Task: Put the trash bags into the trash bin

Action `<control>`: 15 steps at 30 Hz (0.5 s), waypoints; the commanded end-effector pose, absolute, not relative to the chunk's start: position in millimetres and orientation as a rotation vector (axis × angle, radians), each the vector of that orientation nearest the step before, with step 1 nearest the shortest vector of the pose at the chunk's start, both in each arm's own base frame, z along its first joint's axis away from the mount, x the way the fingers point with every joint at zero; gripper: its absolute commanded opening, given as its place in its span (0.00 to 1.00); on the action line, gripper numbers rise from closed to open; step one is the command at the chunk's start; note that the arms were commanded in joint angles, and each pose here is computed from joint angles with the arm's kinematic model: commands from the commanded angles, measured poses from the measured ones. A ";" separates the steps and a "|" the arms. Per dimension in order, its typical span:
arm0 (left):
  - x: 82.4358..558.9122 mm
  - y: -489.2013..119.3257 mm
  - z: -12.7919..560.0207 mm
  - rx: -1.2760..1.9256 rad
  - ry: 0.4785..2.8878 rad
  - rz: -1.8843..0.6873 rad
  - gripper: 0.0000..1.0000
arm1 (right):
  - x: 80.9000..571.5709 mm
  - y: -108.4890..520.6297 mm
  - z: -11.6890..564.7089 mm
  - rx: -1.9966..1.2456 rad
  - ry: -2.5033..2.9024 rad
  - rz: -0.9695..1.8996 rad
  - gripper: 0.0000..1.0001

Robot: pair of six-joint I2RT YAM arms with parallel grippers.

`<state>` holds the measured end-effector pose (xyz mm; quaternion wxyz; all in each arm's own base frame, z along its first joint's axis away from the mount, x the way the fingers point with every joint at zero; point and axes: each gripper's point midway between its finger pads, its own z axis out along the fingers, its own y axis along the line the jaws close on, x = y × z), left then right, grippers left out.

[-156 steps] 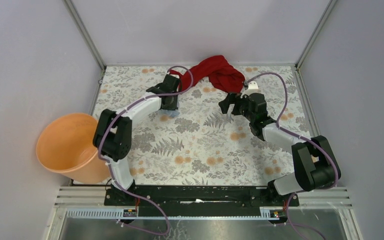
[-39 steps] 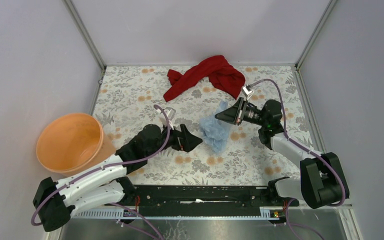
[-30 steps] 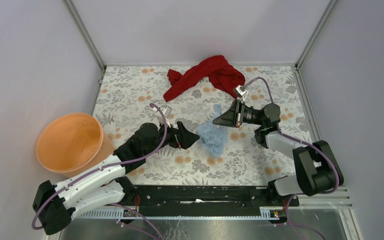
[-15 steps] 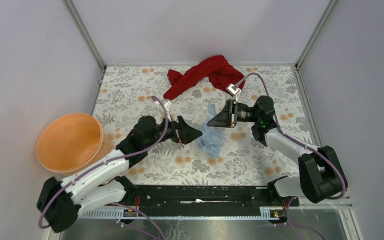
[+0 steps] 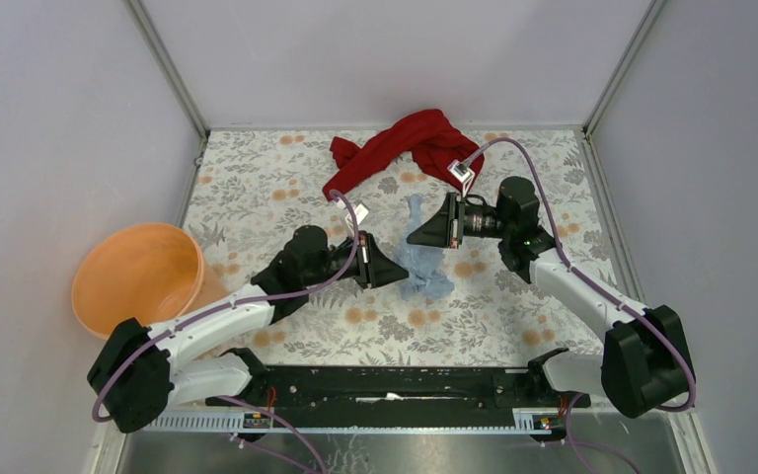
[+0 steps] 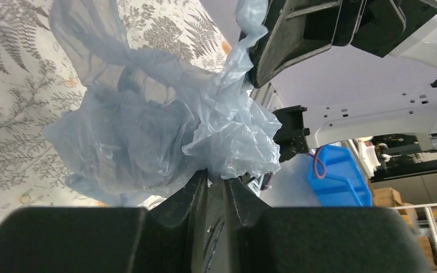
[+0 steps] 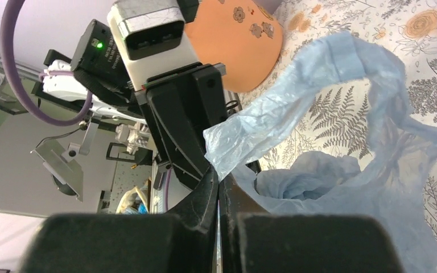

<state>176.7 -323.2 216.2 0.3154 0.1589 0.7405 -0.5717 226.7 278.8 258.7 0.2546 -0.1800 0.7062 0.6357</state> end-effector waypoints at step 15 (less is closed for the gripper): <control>218.3 -302.9 226.4 0.455 1.978 -0.739 0.00 | 280.6 218.7 172.5 0.050 2.389 0.951 0.88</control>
